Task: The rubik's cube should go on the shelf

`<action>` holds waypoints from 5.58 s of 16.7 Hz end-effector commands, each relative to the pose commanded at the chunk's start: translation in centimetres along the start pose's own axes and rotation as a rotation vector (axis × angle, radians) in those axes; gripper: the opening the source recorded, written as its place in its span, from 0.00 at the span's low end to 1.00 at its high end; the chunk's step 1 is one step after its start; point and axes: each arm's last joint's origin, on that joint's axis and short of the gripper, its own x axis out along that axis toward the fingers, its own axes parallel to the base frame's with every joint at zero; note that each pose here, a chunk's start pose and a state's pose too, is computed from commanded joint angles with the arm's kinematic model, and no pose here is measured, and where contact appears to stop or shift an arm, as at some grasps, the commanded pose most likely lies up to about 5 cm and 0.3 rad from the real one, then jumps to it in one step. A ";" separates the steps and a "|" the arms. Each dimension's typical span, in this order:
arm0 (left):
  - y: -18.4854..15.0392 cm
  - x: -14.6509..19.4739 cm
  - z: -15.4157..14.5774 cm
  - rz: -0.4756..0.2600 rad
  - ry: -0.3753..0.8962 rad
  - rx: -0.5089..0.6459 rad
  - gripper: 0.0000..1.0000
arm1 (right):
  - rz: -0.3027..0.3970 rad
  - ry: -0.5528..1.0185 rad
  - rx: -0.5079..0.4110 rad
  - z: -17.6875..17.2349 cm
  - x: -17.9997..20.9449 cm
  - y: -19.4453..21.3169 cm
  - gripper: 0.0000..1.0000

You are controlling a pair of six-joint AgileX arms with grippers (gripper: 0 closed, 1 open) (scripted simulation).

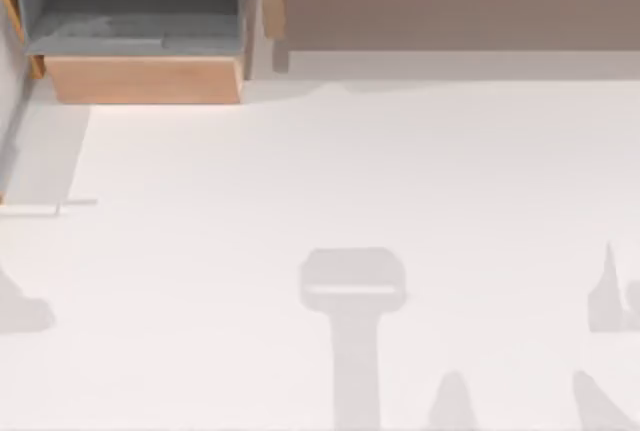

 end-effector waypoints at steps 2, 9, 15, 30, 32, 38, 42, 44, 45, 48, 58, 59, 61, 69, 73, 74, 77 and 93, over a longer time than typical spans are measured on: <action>0.0 -0.5 0.0 0.000 0.000 0.000 1.00 | 0.000 0.000 0.000 0.0 0.0 0.0 1.00; -0.1 -1.9 0.0 -0.002 -0.003 -0.002 1.00 | 0.000 0.000 0.000 0.0 0.0 0.0 1.00; 0.0 -1.7 -2.5 -0.034 0.118 -0.077 1.00 | 0.000 0.000 0.000 0.0 0.0 0.0 1.00; 14.0 8.9 -14.7 -0.113 0.657 -0.826 1.00 | 0.000 0.000 0.000 0.0 0.0 0.0 1.00; 16.0 11.4 -13.5 -0.170 0.697 -0.970 1.00 | 0.000 0.000 0.000 0.0 0.0 0.0 1.00; 17.6 17.7 -6.9 -0.447 0.892 -1.349 1.00 | 0.000 0.000 0.000 0.0 0.0 0.0 1.00; 16.1 20.2 -2.3 -0.644 1.089 -1.485 1.00 | 0.000 0.000 0.000 0.0 0.0 0.0 1.00; 15.1 20.9 -0.5 -0.720 1.187 -1.516 1.00 | 0.000 0.000 0.000 0.0 0.0 0.0 1.00; 14.6 21.1 0.2 -0.750 1.230 -1.524 1.00 | 0.000 0.000 0.000 0.0 0.0 0.0 1.00; 13.7 21.5 1.3 -0.802 1.312 -1.534 1.00 | 0.000 0.000 0.000 0.0 0.0 0.0 1.00; 11.0 22.4 0.8 -0.806 1.319 -1.535 1.00 | 0.000 0.000 0.000 0.0 0.0 0.0 1.00; 9.9 22.8 0.4 -0.803 1.316 -1.536 1.00 | 0.000 0.000 0.000 0.0 0.0 0.0 1.00; 8.1 23.4 0.5 -0.805 1.318 -1.535 1.00 | 0.000 0.000 0.000 0.0 0.0 0.0 1.00; 7.8 23.5 0.6 -0.807 1.319 -1.535 0.70 | 0.000 0.000 0.000 0.0 0.0 0.0 1.00; 7.8 23.5 0.6 -0.807 1.319 -1.535 0.40 | 0.000 0.000 0.000 0.0 0.0 0.0 1.00; 7.8 23.5 0.6 -0.807 1.319 -1.535 0.32 | 0.000 0.000 0.000 0.0 0.0 0.0 1.00; 7.8 23.5 0.6 -0.807 1.319 -1.535 0.10 | 0.000 0.000 0.000 0.0 0.0 0.0 1.00; 9.5 23.5 0.5 -0.807 1.320 -1.534 0.00 | 0.000 0.000 0.000 0.0 0.0 0.0 1.00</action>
